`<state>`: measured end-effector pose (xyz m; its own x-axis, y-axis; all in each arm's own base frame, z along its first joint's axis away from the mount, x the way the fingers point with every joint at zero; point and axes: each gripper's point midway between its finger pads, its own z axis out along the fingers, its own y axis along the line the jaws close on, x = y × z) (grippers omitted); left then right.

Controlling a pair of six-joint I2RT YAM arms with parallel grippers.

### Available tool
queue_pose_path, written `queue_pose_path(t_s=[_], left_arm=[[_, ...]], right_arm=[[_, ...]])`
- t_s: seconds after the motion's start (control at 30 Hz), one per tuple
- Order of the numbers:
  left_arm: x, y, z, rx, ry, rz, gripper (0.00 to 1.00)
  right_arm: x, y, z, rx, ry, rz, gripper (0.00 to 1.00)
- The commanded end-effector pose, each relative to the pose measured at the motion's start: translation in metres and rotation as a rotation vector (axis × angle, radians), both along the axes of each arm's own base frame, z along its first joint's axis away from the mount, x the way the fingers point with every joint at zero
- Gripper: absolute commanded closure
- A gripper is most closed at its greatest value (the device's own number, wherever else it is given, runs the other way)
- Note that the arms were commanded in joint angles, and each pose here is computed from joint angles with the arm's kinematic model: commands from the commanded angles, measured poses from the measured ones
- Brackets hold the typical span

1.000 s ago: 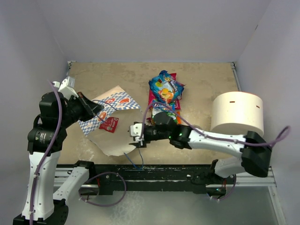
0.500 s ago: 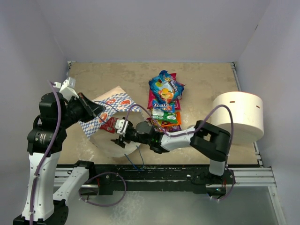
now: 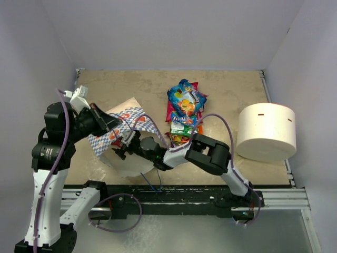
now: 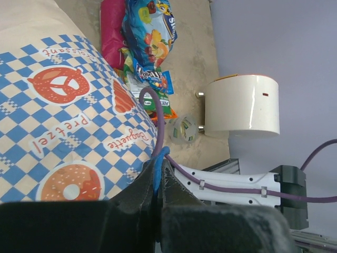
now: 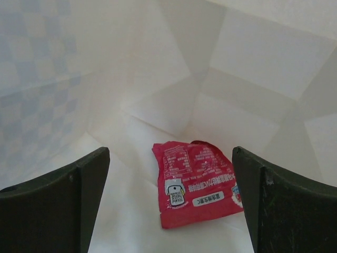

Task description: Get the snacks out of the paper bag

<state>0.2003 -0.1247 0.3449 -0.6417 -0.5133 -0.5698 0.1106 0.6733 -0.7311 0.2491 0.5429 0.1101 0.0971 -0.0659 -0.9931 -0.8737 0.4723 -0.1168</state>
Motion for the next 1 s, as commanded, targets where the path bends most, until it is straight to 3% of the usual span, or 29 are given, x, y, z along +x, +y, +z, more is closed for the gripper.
queue_pose_path(t_s=[0.0, 0.33, 0.6, 0.8, 0.97], left_arm=[[0.006, -0.009, 0.016, -0.03, -0.059, -0.05, 1.0], [0.007, -0.01, 0.016, -0.029, -0.054, -0.058, 1.0], [0.014, -0.005, 0.028, -0.004, -0.083, -0.033, 1.0], [0.018, -0.005, 0.033, 0.008, -0.101, -0.039, 1.0], [0.017, -0.009, 0.041, 0.003, -0.123, -0.068, 1.0]], right_arm=[[0.012, 0.014, 0.016, 0.083, -0.015, -0.048, 0.0], [0.024, 0.02, -0.022, 0.014, 0.007, -0.068, 0.0], [-0.01, -0.014, 0.025, -0.02, -0.163, 0.071, 0.0], [-0.041, -0.035, 0.032, -0.062, -0.216, 0.169, 0.03], [-0.035, -0.018, 0.05, 0.032, -0.212, 0.018, 0.1]])
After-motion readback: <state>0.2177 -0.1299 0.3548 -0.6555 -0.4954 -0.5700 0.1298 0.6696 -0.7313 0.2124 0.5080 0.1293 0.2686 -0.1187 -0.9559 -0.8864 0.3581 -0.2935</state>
